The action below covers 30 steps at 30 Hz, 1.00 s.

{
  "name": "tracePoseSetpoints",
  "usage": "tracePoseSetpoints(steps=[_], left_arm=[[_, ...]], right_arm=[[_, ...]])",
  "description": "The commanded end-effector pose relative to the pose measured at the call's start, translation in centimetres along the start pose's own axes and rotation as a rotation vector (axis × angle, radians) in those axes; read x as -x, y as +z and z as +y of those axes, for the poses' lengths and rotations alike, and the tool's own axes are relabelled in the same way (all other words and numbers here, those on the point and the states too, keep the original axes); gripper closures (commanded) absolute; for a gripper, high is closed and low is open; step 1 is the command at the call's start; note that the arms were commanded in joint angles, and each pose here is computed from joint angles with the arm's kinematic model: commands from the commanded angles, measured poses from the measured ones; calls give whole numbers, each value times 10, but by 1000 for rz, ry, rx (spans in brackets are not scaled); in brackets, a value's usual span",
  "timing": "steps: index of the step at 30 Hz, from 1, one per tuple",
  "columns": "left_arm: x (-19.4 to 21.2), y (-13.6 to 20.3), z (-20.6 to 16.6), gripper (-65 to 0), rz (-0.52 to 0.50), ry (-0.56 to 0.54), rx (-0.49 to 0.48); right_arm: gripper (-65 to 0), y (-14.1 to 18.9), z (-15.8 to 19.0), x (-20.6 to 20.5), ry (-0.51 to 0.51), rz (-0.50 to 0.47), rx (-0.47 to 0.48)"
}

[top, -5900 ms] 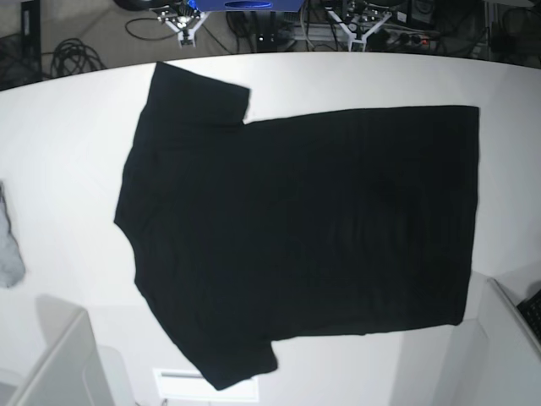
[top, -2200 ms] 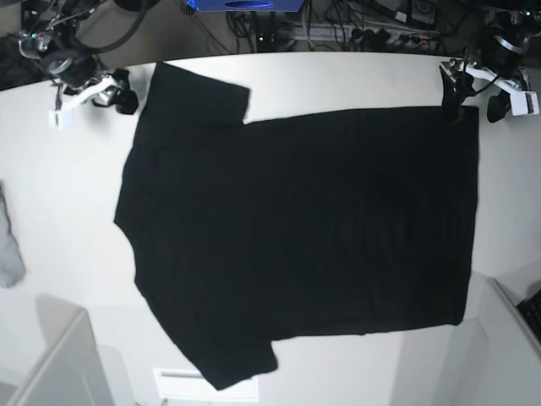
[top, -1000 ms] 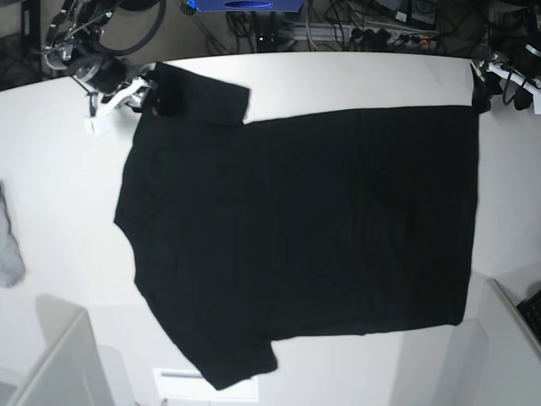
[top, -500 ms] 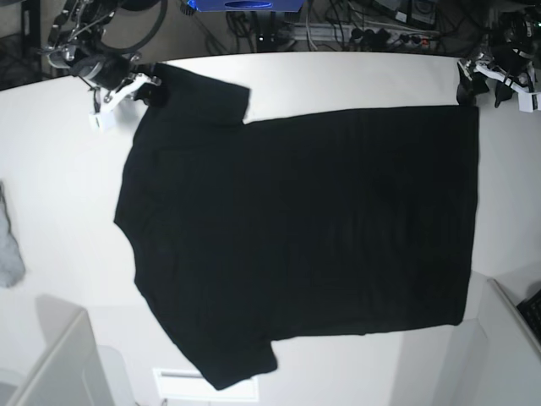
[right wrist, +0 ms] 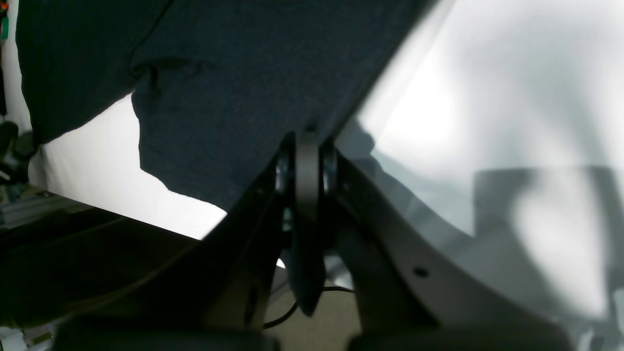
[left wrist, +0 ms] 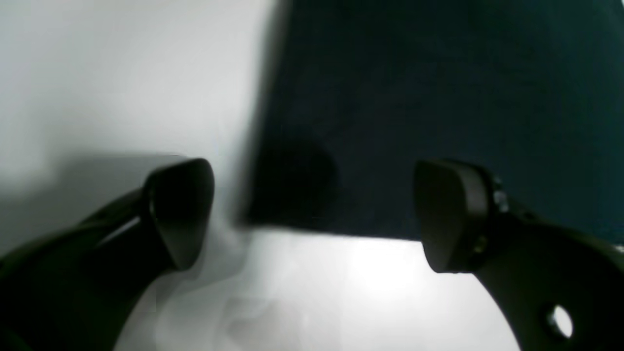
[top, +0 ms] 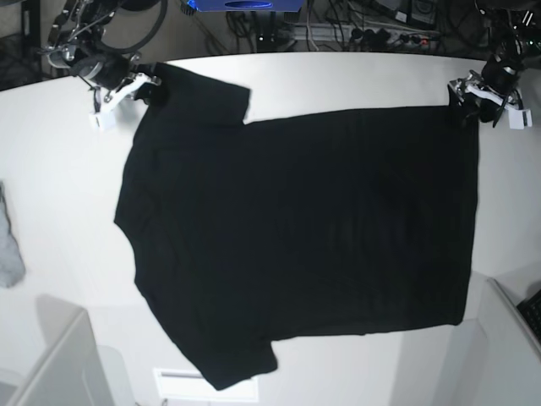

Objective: Fold the T-shirt properly
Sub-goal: 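Lift the shoulder corners and pull them toward the hem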

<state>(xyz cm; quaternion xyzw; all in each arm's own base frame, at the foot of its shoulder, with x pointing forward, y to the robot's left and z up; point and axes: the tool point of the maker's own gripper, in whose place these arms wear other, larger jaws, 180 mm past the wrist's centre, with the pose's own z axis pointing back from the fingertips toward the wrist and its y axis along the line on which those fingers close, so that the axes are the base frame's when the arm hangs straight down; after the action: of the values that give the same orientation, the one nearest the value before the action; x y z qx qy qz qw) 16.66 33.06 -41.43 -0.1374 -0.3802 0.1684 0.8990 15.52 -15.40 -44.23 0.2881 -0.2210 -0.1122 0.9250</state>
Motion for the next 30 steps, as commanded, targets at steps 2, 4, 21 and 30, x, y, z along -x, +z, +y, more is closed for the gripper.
tracePoseSetpoints(steps=[2,4,21,30], left_arm=[[10,-4,-4,-622,55,-10,6],[12,-9,-10,-622,42,13,18],[29,-21,0,-181,69,101,11],[38,-13,5,0,93,93,-6]], right_arm=[[0,2,0,-3,8,-8,3],[0,3,-1,-2,7,-7,4],[0,7,-2,-1,9,-10,13],[0,21,2,0,42,-46,37]])
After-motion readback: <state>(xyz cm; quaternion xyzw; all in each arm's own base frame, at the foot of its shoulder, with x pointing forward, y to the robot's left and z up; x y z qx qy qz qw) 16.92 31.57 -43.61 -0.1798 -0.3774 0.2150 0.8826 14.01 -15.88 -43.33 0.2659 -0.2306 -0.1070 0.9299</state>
